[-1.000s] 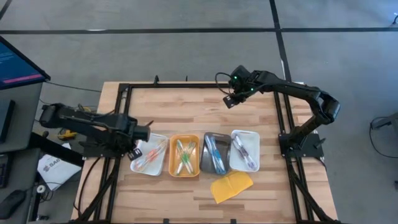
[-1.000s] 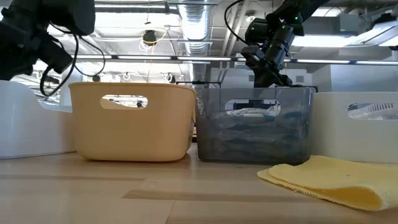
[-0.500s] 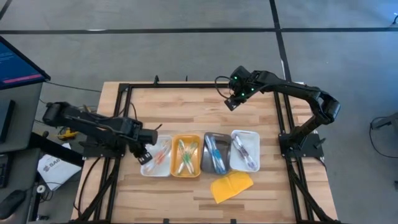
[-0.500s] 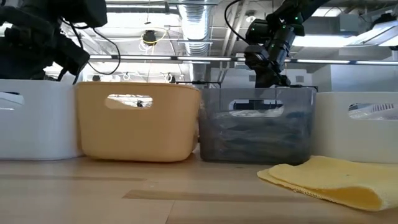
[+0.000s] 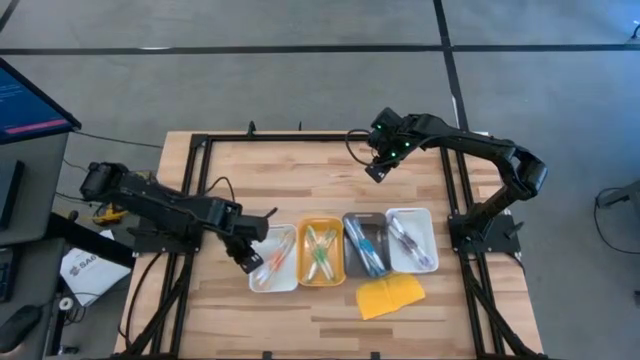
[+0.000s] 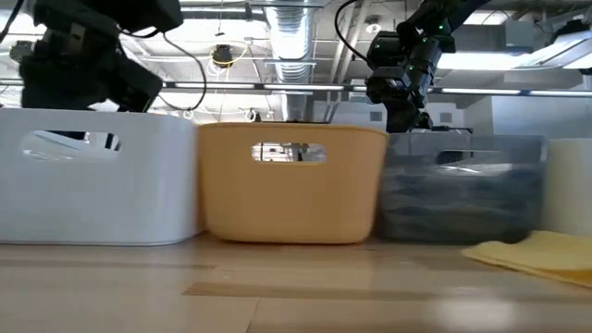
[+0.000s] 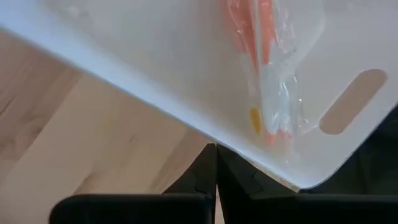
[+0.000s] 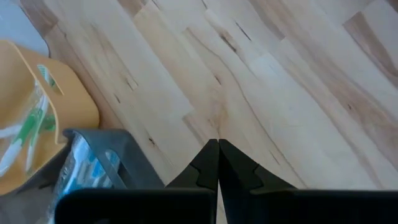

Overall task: Pick & Place Toothbrushes
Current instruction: Adjust the bins, then return to Home Position

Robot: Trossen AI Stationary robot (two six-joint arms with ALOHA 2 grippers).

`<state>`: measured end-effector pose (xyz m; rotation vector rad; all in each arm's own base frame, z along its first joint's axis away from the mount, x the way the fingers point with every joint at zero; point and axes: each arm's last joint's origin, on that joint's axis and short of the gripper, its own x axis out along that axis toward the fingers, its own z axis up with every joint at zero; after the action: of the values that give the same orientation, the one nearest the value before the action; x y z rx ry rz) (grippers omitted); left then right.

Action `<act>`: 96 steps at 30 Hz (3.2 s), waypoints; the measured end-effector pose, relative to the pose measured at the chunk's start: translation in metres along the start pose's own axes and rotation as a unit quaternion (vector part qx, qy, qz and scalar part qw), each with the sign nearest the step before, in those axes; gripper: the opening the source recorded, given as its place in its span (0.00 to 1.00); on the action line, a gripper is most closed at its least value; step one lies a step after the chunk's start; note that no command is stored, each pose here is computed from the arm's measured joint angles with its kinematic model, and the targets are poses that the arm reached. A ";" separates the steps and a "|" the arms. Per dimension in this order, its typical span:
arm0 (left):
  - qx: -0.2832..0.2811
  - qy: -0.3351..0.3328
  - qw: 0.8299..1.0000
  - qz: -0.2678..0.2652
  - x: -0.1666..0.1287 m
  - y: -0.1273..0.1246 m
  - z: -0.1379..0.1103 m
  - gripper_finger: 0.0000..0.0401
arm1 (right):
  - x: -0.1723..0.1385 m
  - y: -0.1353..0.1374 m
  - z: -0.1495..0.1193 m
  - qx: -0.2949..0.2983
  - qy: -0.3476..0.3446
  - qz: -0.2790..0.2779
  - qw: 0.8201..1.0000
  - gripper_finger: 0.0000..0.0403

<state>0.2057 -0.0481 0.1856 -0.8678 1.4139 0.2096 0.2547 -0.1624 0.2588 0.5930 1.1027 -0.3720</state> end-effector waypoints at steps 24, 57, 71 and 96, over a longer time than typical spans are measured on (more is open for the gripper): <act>0.043 -0.035 0.998 -0.018 0.011 -0.019 0.055 0.00 | 0.000 0.000 0.000 -0.009 0.002 0.002 1.000 0.00; 0.066 -0.145 0.987 -0.015 -0.031 -0.024 0.062 0.00 | 0.000 0.002 0.000 -0.010 0.000 0.025 1.000 0.00; 0.062 -0.084 0.994 -0.025 -0.010 -0.023 0.069 0.00 | 0.000 0.002 0.001 -0.013 -0.006 0.025 1.000 0.00; 0.045 -0.039 0.998 0.014 0.008 -0.009 0.062 0.18 | 0.000 0.002 0.001 -0.012 -0.004 0.025 1.000 0.00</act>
<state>0.2601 -0.0182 0.1767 -0.7591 1.3525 0.1979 0.2564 -0.1616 0.2596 0.5965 1.0818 -0.3170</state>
